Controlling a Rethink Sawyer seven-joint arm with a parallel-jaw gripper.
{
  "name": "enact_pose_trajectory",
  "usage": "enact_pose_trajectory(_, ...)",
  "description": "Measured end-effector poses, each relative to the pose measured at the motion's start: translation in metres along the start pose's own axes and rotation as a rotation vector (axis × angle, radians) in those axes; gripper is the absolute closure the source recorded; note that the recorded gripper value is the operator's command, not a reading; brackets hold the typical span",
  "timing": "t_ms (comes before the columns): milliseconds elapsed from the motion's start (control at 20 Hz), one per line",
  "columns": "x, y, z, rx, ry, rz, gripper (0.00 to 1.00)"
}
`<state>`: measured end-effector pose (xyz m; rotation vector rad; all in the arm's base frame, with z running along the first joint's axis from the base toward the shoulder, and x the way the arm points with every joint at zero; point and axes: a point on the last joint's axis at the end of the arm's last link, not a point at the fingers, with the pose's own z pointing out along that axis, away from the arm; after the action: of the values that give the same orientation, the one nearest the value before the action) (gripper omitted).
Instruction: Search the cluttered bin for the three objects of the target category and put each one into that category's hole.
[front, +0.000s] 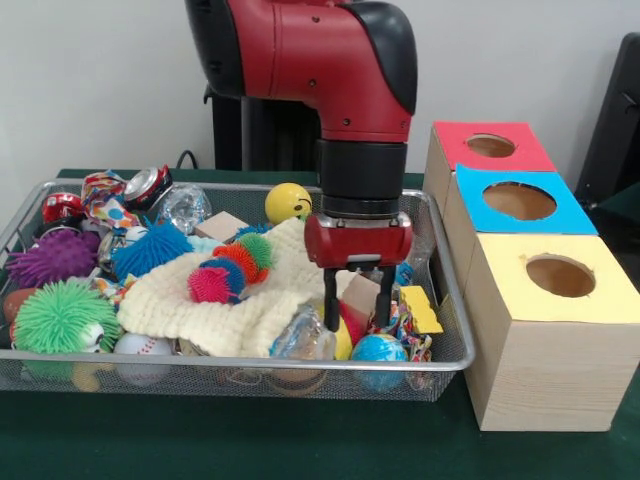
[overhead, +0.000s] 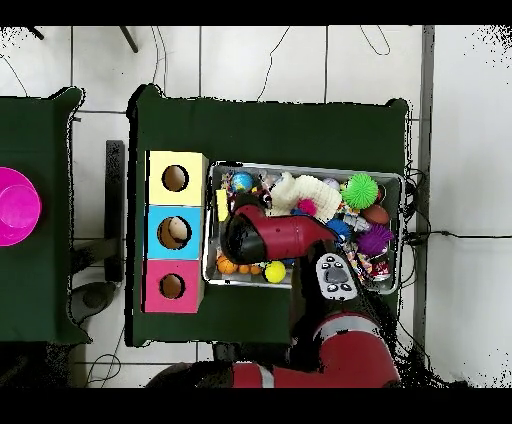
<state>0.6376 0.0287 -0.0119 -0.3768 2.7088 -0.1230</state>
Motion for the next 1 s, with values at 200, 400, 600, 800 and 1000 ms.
enact_pose_trajectory(200, 0.003, -0.013, -0.001, 0.005, 0.014, 0.021, 0.00)
enact_pose_trajectory(400, 0.001, -0.017, -0.001, -0.003, 0.009, 0.036, 0.00)
enact_pose_trajectory(600, -0.003, -0.011, 0.002, -0.045, -0.005, 0.067, 0.00)
enact_pose_trajectory(800, -0.010, -0.003, 0.003, -0.091, -0.023, 0.094, 0.00)
enact_pose_trajectory(1000, -0.018, 0.012, 0.002, -0.138, -0.040, 0.110, 0.00)
